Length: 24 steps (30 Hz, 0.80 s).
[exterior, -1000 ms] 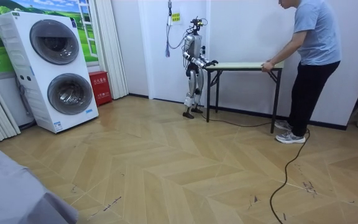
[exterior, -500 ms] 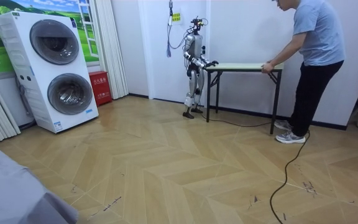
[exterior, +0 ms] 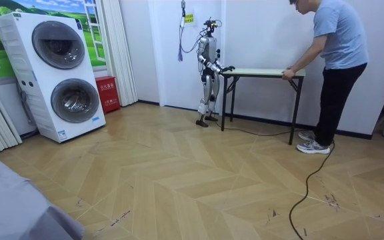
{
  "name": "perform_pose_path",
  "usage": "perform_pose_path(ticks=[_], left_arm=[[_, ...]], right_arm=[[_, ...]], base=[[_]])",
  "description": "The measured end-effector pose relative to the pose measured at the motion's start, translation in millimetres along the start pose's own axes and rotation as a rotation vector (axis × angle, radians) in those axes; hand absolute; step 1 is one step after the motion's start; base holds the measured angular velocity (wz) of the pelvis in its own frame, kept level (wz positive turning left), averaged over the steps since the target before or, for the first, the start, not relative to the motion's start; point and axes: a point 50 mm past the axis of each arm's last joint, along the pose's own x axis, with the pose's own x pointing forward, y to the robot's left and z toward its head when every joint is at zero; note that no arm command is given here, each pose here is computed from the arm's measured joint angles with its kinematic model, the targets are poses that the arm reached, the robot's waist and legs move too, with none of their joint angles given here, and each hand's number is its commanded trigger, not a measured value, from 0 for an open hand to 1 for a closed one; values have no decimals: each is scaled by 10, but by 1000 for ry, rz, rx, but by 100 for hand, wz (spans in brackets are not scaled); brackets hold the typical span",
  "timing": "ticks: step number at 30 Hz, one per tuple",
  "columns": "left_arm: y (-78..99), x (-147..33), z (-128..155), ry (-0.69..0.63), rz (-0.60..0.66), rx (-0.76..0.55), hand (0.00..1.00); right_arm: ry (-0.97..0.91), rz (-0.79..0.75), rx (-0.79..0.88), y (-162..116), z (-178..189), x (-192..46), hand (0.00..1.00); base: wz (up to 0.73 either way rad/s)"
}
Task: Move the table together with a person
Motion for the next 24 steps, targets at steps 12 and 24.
perform_pose_path(ticks=[12,24], left_arm=[[240,-29,13,71,-5,154,0],[488,-129,54,137,73,278,0]], right_arm=[[36,79,-68,-236,40,-1,0],[105,50,-100,-490,48,-63,0]], base=[[-1],[0]])
